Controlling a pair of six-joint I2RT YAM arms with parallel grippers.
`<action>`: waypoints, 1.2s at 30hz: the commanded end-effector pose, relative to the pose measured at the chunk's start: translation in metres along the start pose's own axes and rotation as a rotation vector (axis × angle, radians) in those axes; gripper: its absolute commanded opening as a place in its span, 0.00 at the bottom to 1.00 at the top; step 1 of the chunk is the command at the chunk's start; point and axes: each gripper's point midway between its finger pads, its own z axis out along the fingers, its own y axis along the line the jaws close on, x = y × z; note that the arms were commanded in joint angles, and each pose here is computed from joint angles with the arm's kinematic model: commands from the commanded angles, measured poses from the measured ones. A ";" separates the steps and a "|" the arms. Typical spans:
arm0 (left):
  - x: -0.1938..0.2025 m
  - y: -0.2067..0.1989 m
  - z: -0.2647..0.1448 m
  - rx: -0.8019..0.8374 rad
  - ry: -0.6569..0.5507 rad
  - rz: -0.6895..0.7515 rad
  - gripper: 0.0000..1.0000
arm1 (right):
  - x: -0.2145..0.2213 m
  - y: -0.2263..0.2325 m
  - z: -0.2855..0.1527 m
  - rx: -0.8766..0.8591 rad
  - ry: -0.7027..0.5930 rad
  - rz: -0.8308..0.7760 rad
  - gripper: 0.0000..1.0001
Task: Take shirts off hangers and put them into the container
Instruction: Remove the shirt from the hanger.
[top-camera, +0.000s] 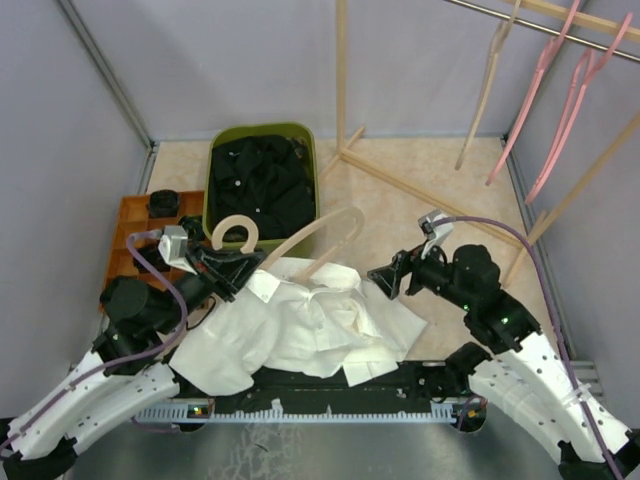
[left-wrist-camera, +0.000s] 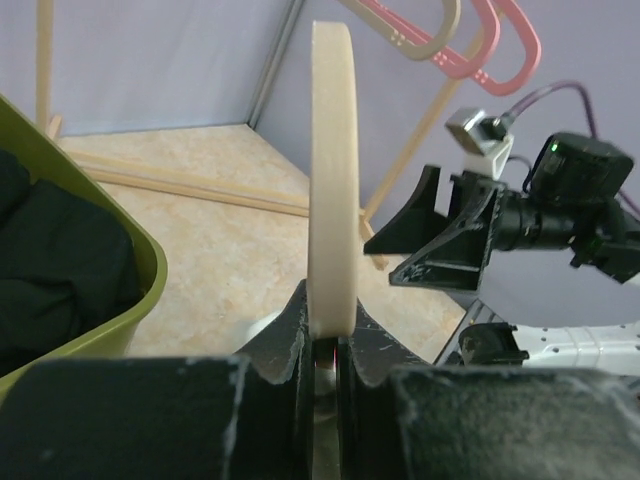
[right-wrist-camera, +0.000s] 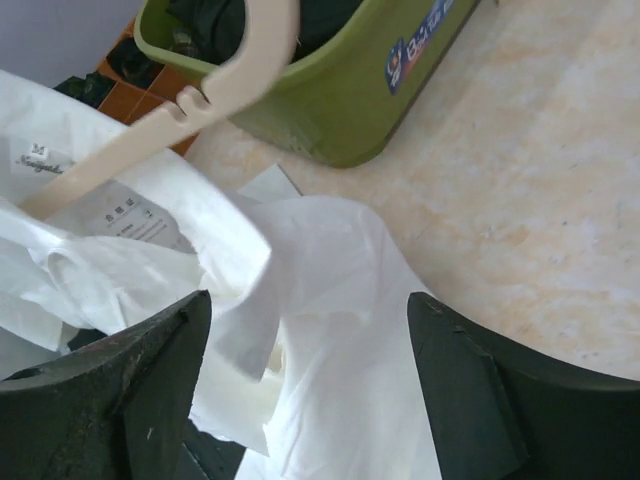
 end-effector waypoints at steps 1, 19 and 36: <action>-0.018 -0.024 0.004 0.103 -0.010 0.058 0.00 | -0.051 0.006 -0.021 0.025 -0.114 -0.216 0.80; 0.000 -0.060 0.004 0.287 0.234 0.164 0.00 | -0.038 0.054 -0.035 -0.258 0.161 -0.385 0.81; -0.008 -0.053 -0.002 0.240 0.210 0.180 0.00 | -0.027 0.095 -0.054 -0.538 0.199 -0.373 0.18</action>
